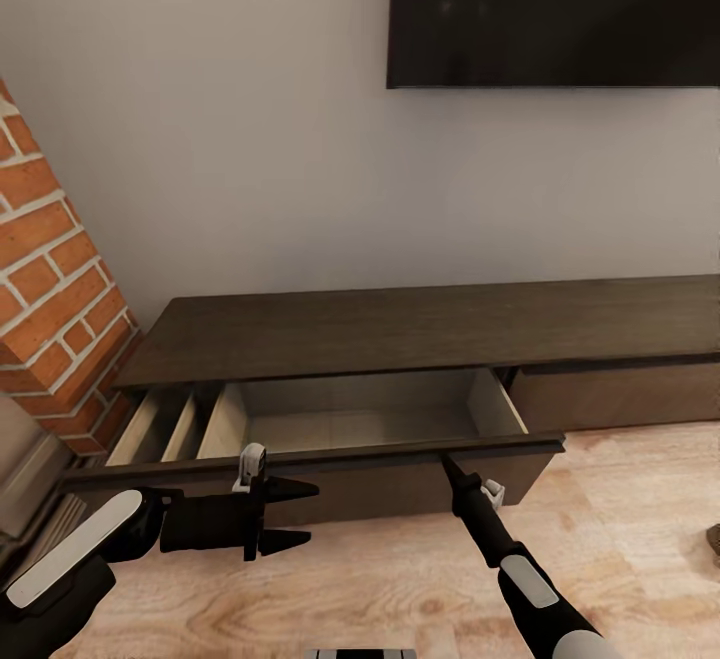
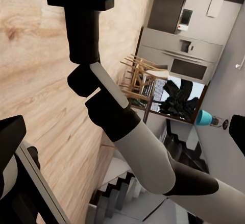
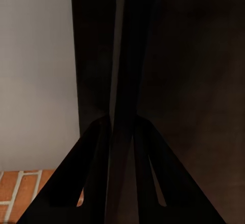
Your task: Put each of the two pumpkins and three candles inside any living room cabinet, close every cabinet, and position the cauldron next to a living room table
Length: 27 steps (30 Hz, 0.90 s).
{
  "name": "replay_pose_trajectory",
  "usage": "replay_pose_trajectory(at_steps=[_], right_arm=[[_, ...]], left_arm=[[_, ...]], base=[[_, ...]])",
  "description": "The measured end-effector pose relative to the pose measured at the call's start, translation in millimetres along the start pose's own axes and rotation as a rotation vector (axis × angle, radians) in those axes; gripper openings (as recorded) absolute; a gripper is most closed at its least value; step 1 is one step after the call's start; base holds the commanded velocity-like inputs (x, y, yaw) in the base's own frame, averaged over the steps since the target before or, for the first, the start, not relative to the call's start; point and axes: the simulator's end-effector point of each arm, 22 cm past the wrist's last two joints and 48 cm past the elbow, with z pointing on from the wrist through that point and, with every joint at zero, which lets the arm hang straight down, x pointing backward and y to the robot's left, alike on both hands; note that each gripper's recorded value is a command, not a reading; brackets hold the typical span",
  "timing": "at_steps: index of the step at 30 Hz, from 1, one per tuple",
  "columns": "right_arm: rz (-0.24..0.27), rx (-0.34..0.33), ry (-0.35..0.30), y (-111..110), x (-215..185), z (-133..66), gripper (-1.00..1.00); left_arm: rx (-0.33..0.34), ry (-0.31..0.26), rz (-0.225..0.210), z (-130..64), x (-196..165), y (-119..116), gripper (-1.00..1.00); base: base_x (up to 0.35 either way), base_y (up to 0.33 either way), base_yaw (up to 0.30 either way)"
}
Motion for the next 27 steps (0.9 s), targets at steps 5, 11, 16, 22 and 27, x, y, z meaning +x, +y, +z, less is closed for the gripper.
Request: replay_pose_trajectory(at_steps=[5, 11, 16, 22, 27], right_arm=[[-0.012, -0.001, 0.011, 0.1, 0.2, -0.8, -1.0], [-0.008, -0.001, 0.007, -0.2, -0.1, -0.7, -1.0], [0.001, 0.0, -0.003, -0.1, -1.2, -0.4, -1.0], [0.002, -0.001, -0.006, -0.3, -2.8, -0.8, -1.0], [-0.001, -0.001, -0.003, -0.2, -2.8, -1.1, -1.0]], left_arm=[[0.0, 0.0, 0.0, 0.0, 0.1, 0.0, 1.0], [0.0, 0.0, 0.0, 0.0, 0.0, 0.1, 1.0], [0.0, 0.0, 0.0, 0.1, 0.1, 0.1, 1.0], [0.0, 0.0, 0.0, 0.0, 0.0, 0.0, 1.0], [0.0, 0.0, 0.0, 0.1, 0.2, 0.0, 1.0]], base=[[-0.014, 0.0, 0.0], [-0.084, 0.0, 0.0], [-0.133, 0.0, 0.0], [-0.167, 0.0, 0.0], [-0.042, 0.0, 0.0]])
